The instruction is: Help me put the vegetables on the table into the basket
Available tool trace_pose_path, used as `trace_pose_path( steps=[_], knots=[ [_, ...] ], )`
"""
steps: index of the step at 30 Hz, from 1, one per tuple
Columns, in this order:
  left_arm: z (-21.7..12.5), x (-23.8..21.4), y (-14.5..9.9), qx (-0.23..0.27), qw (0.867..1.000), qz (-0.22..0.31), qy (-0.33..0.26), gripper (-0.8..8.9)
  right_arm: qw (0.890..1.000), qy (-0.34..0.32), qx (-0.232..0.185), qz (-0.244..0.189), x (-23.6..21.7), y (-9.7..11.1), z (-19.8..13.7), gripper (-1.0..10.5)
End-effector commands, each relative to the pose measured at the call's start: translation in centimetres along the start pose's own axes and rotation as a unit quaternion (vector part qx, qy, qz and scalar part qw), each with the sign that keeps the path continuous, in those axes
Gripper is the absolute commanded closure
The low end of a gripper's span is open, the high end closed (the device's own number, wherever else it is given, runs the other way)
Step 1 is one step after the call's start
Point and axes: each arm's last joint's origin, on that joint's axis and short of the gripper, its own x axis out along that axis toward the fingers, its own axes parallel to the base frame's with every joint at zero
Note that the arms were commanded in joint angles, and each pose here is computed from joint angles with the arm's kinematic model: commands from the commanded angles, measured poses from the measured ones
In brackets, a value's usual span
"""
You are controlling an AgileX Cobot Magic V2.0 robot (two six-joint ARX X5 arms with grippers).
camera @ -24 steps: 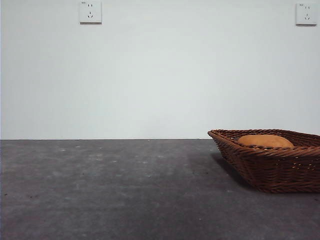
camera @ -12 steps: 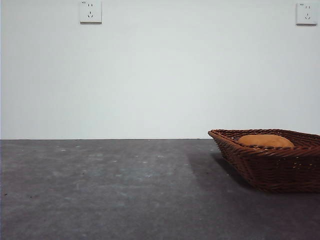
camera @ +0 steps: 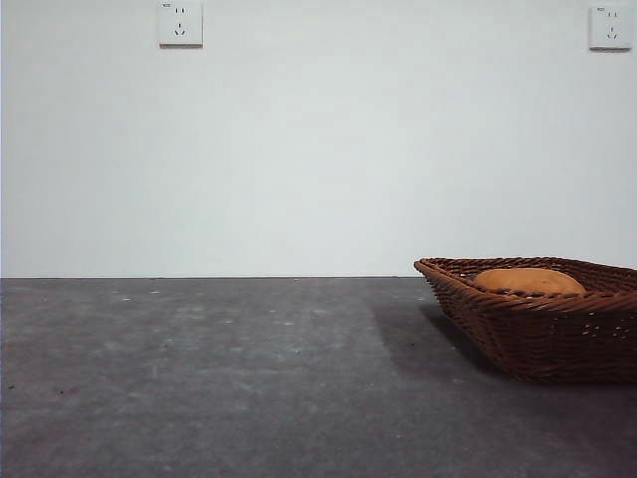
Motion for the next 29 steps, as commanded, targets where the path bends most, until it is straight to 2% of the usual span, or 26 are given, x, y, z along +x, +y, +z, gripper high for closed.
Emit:
trace_pose_path(
  steps=[1, 29],
  knots=[
    [-0.26, 0.11, 0.03, -0.004, 1.0, 0.0, 0.001, 8.17, 1.0, -0.006, 0.009, -0.004, 0.06, -0.01, -0.21, 9.5],
    [-0.27, 0.11, 0.03, -0.004, 1.0, 0.0, 0.001, 8.17, 1.0, -0.003, 0.011, -0.005, 0.07, -0.03, -0.23, 9.5]
  ],
)
